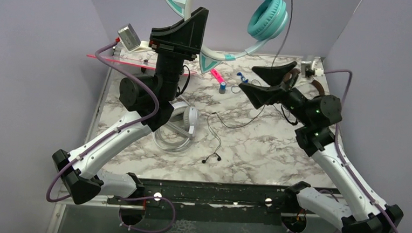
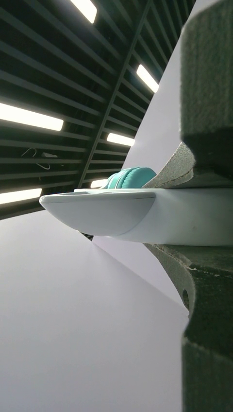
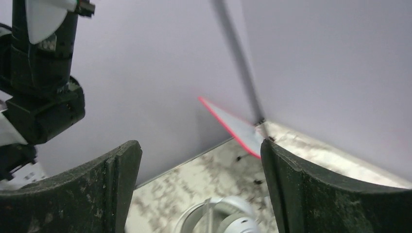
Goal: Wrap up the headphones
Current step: Wrap the headphones cable around the headphones.
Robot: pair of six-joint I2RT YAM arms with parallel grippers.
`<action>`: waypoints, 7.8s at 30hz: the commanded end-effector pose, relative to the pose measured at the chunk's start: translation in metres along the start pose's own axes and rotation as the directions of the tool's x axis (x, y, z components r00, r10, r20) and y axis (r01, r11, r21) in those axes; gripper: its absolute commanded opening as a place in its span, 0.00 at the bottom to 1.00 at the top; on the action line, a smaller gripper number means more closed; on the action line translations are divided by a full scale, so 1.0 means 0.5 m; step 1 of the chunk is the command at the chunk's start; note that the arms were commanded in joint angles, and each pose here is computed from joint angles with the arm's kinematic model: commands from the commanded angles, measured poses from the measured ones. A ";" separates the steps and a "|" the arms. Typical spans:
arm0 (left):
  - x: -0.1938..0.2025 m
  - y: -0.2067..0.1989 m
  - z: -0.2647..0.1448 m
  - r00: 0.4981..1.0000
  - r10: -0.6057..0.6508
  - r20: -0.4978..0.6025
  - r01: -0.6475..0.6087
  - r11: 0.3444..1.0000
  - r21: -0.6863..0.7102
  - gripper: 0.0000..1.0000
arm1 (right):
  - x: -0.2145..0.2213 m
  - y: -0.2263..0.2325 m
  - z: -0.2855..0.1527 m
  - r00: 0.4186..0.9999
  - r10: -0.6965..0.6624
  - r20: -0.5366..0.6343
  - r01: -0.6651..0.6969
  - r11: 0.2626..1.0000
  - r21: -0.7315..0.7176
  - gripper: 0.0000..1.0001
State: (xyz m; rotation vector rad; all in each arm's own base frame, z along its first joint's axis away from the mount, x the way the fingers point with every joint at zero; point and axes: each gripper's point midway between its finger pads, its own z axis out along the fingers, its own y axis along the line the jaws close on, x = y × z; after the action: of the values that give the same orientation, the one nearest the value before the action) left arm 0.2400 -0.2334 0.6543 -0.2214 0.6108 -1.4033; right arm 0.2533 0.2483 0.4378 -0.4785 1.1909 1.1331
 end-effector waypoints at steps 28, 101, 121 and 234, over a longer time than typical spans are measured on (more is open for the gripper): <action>-0.051 -0.061 0.006 0.995 -0.101 0.008 0.100 0.994 0.039 0.00 | -0.115 -0.167 -0.064 0.974 -0.142 -0.179 0.166 0.978 0.126 1.00; 0.252 0.030 -0.308 0.276 -0.012 -0.961 0.154 0.988 0.032 0.00 | -0.113 0.150 -0.104 0.898 -0.210 -0.387 -0.077 0.790 -0.608 0.01; 0.203 0.236 -0.359 0.130 0.158 -0.979 -0.443 0.893 0.085 0.00 | -0.064 0.077 -0.068 0.850 -0.123 -0.512 -0.041 0.954 -0.297 0.01; 0.010 0.263 -0.064 0.847 0.477 -0.236 -0.525 0.674 -0.520 0.00 | 0.101 0.074 0.006 0.888 0.383 -0.254 -0.383 0.922 0.054 0.05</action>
State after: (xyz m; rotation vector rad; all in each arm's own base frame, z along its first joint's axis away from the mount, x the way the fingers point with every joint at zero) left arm 0.3537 -0.2548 0.4765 -0.1024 1.3248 -0.4499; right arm 0.2466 0.2812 0.3942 -0.3206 1.7132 1.2949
